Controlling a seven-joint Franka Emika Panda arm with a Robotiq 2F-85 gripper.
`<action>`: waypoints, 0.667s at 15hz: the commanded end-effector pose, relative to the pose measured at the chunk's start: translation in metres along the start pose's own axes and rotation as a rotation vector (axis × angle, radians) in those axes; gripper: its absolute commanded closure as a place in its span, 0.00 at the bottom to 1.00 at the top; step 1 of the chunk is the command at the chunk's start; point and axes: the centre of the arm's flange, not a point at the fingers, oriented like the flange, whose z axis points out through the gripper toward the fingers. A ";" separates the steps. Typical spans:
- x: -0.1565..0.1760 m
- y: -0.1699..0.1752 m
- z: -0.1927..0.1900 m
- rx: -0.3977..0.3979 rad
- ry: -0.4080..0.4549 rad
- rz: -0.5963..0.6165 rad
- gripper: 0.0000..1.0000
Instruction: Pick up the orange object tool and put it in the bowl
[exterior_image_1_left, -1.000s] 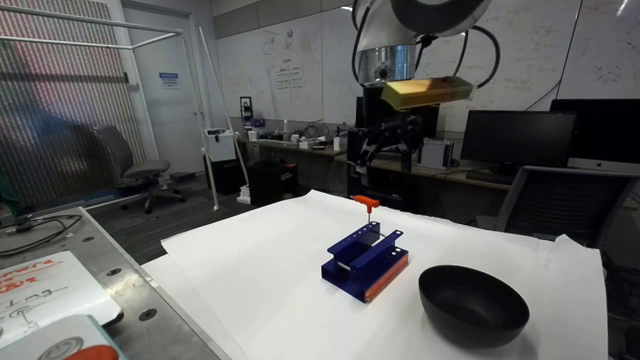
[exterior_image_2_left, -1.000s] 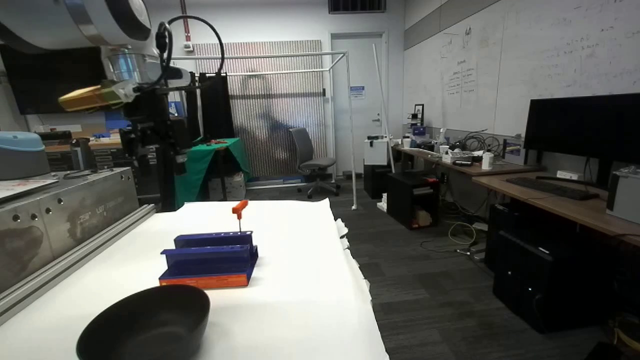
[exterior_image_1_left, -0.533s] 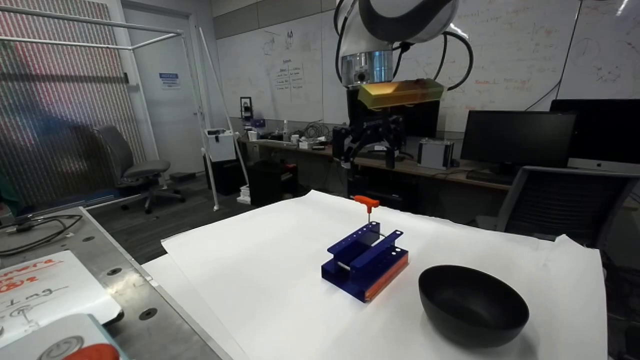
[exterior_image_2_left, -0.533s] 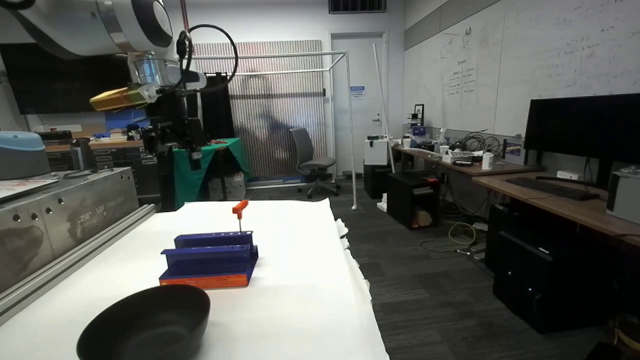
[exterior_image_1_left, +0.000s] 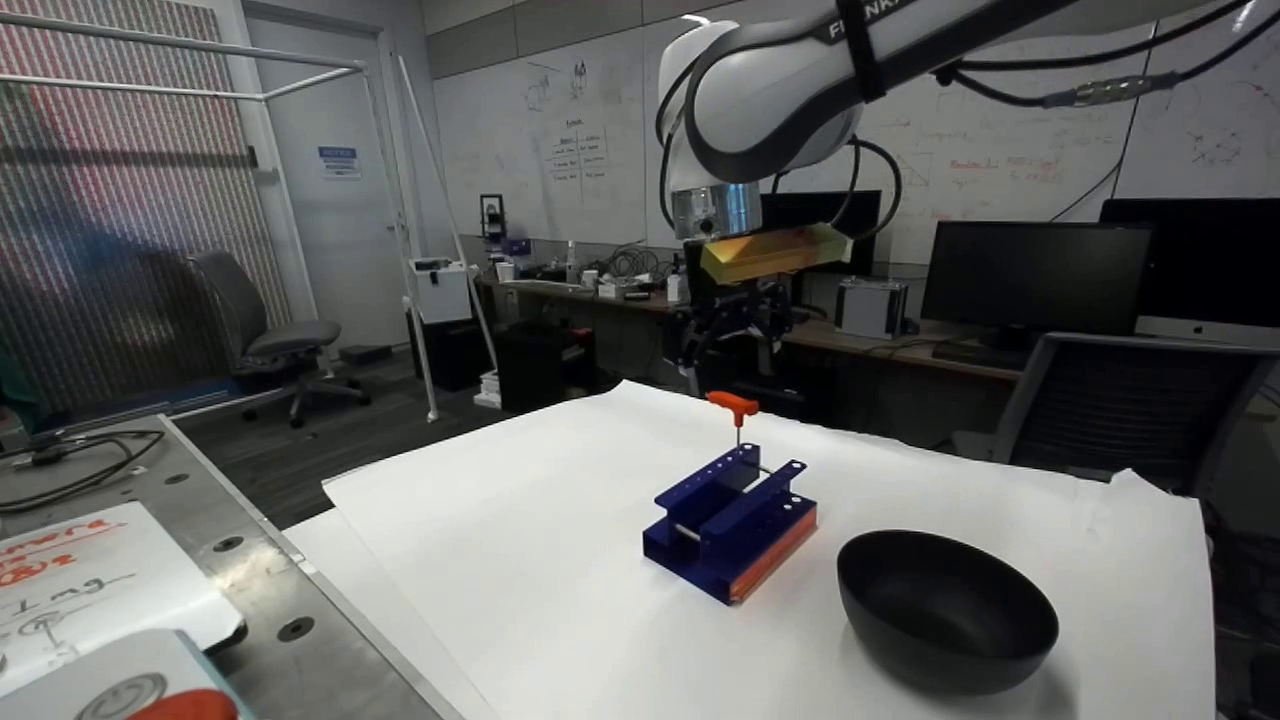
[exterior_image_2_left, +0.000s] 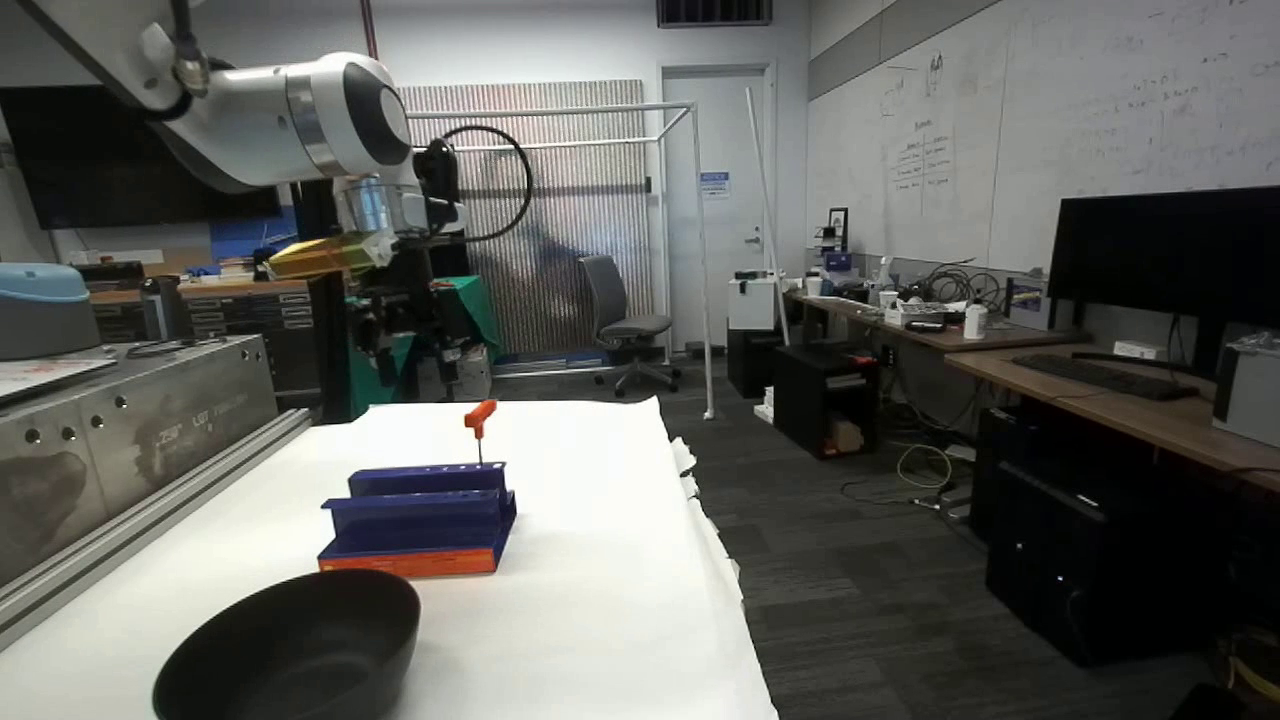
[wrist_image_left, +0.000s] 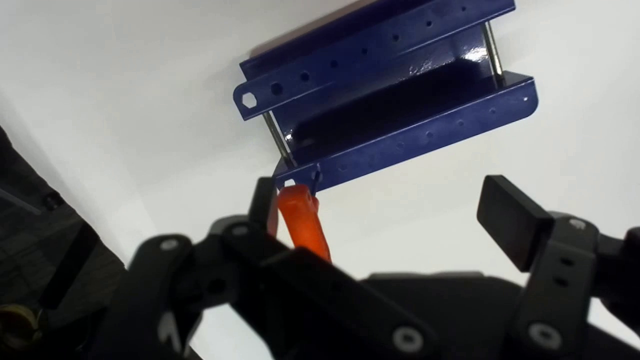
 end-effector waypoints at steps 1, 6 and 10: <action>0.036 -0.002 0.010 0.006 0.008 -0.016 0.00; 0.052 0.005 0.029 -0.011 -0.004 -0.021 0.00; 0.059 0.008 0.037 -0.009 -0.018 -0.031 0.33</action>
